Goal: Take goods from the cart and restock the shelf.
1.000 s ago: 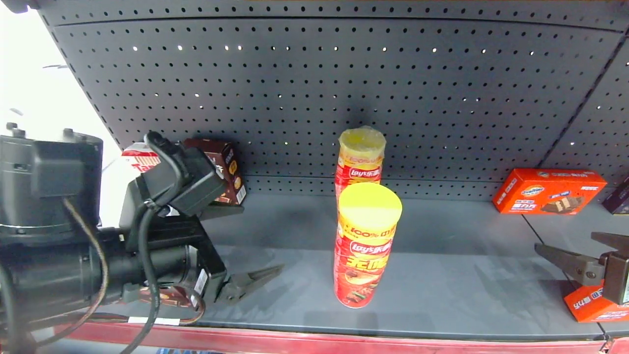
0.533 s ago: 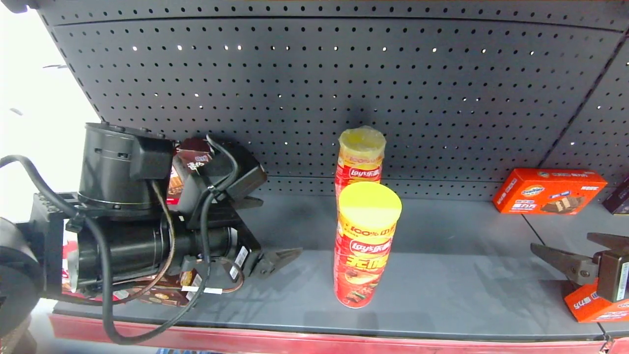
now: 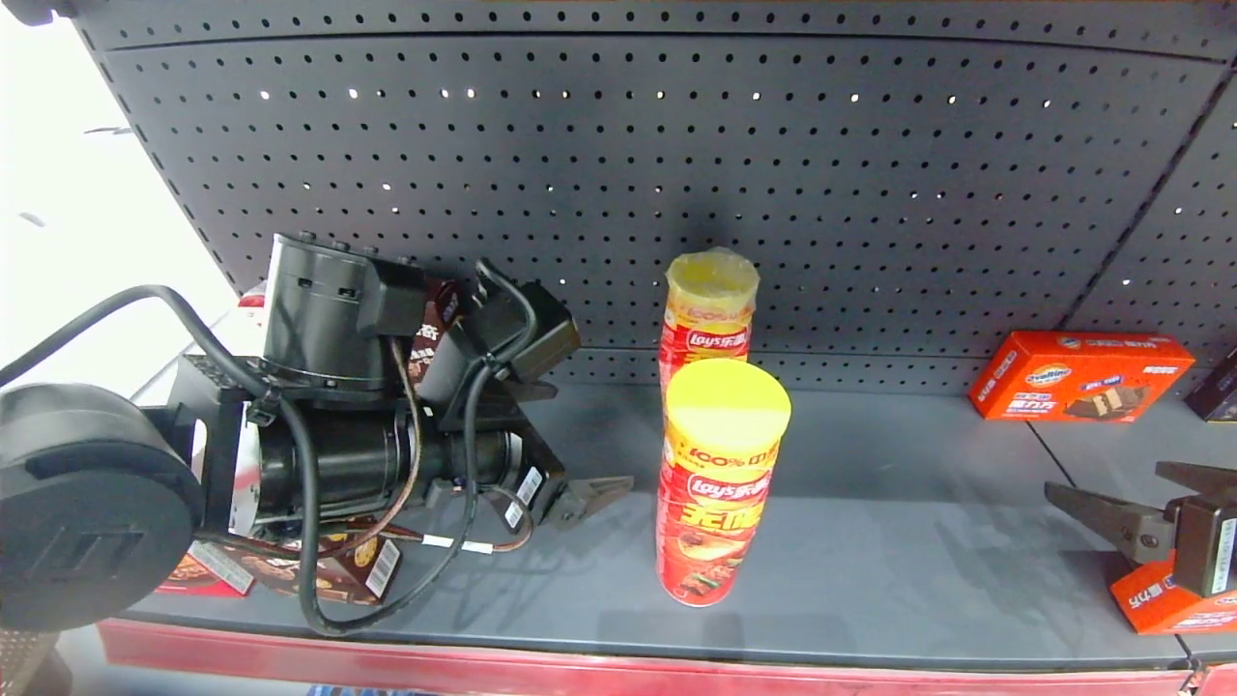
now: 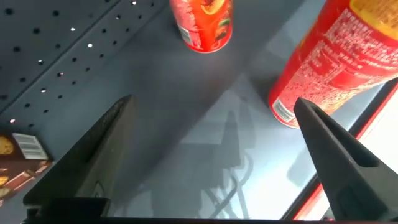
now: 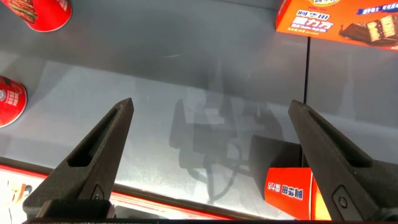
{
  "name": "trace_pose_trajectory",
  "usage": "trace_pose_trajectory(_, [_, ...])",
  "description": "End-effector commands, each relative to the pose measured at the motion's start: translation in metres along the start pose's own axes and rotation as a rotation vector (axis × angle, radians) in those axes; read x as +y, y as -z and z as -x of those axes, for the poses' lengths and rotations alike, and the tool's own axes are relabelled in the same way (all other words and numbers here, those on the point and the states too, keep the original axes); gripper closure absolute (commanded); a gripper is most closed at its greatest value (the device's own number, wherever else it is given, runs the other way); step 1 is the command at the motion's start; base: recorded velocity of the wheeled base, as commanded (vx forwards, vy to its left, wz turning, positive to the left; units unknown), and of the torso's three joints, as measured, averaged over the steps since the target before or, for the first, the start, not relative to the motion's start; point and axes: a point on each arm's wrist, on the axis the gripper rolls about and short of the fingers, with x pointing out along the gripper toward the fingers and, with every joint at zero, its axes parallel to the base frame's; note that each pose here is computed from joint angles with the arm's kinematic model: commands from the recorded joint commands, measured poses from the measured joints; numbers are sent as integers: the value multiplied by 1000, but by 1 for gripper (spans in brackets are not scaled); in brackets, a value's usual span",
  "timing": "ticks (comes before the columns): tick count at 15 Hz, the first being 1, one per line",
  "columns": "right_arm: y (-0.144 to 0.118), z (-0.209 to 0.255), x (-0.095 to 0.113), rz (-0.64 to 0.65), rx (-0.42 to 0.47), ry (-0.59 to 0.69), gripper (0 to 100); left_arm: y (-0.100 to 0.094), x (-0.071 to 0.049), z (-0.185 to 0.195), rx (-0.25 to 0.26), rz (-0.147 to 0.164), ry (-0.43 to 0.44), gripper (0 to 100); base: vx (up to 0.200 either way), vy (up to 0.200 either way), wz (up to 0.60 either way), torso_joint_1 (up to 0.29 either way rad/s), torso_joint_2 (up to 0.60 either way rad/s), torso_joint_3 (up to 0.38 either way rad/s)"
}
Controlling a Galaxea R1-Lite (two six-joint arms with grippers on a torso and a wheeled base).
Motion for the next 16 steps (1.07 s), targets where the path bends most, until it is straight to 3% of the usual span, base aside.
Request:
trace_pose_trajectory(1, [1, -1, 0, 1, 5, 0, 0, -2, -4, -1, -5, -6, 12, 0, 0, 0, 0, 0, 0, 0])
trace_pose_trajectory(16, [3, 0, 0, 1, 10, -2, 0, -5, -12, -13, -2, -18, 44, 0, 0, 0, 0, 0, 0, 0])
